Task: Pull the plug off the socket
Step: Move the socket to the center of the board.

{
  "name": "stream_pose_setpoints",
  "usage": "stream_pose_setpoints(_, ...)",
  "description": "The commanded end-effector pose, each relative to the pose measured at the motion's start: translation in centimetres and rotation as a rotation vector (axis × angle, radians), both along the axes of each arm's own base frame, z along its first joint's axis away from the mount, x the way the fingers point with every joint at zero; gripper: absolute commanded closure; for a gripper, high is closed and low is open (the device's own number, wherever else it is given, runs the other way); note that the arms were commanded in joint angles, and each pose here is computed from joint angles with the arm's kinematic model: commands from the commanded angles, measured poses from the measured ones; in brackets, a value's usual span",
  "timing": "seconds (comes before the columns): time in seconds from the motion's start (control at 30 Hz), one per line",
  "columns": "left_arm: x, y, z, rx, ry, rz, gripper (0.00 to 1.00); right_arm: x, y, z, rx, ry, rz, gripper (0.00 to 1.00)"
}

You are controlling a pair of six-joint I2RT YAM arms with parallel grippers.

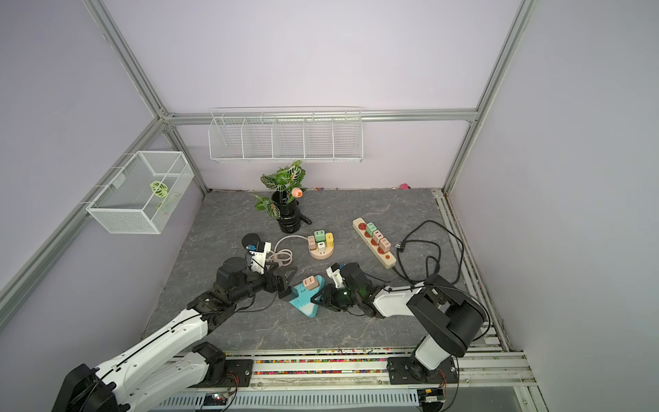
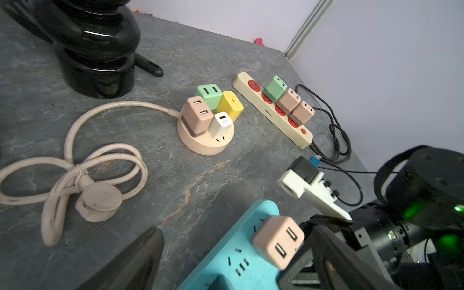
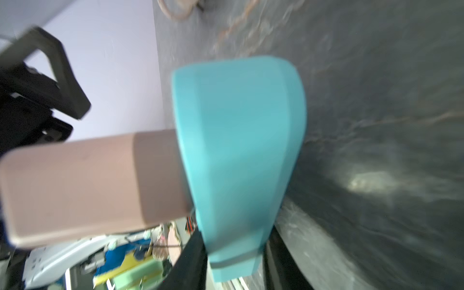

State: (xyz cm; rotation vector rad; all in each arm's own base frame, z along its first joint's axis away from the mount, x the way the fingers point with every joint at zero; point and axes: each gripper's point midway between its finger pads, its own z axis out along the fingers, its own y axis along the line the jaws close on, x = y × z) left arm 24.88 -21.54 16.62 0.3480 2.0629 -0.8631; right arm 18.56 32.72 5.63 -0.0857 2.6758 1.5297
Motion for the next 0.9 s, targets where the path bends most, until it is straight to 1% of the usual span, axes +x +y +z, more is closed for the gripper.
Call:
stream_pose_setpoints(0.0,-0.1,-0.6,0.8,0.008,-0.037,-0.038,0.07,-2.0,-0.6,-1.4,-0.057,0.054,0.116,0.75)
stream_pose_setpoints(0.07,-0.2,-0.6,0.4,0.011,-0.023,-0.033,0.13,-2.3,-1.3,-2.2,-0.093,0.054,0.141,0.70)
stream_pose_setpoints(0.17,-1.0,-0.6,-0.6,0.005,0.018,-0.041,0.21,-1.6,-2.8,-3.0,-0.133,0.048,0.115,0.68)
stream_pose_setpoints(0.27,-1.7,0.0,-1.7,0.027,0.083,-0.025,0.26,-0.5,-4.1,-3.2,-0.126,0.049,0.070,0.66)
stream_pose_setpoints(0.33,-2.0,0.7,-2.7,0.058,0.134,0.003,0.28,-0.1,-4.6,-3.3,-0.140,0.039,0.062,0.63)
stream_pose_setpoints(0.37,-2.1,0.9,-2.9,0.074,0.156,0.015,0.28,0.1,-4.7,-3.3,-0.152,0.032,0.068,0.60)
stream_pose_setpoints(0.47,-2.7,1.0,-3.4,0.096,0.189,0.005,0.28,0.4,-4.5,-3.2,-0.162,0.029,0.087,0.53)
stream_pose_setpoints(0.67,-2.6,0.3,-3.4,0.146,0.164,-0.007,0.29,1.4,-4.4,-2.9,-0.167,0.013,0.060,0.49)
stream_pose_setpoints(0.73,-2.4,-0.2,-3.6,0.174,0.155,-0.026,0.31,1.8,-4.6,-2.9,-0.176,0.009,0.030,0.47)
stream_pose_setpoints(0.8,-2.1,-0.9,-3.6,0.204,0.136,-0.059,0.31,2.2,-5.0,-3.1,-0.193,0.003,-0.025,0.46)
stream_pose_setpoints(0.87,-2.3,-2.0,-3.8,0.223,0.100,-0.143,0.31,2.5,-5.3,-3.1,-0.196,-0.004,-0.086,0.44)
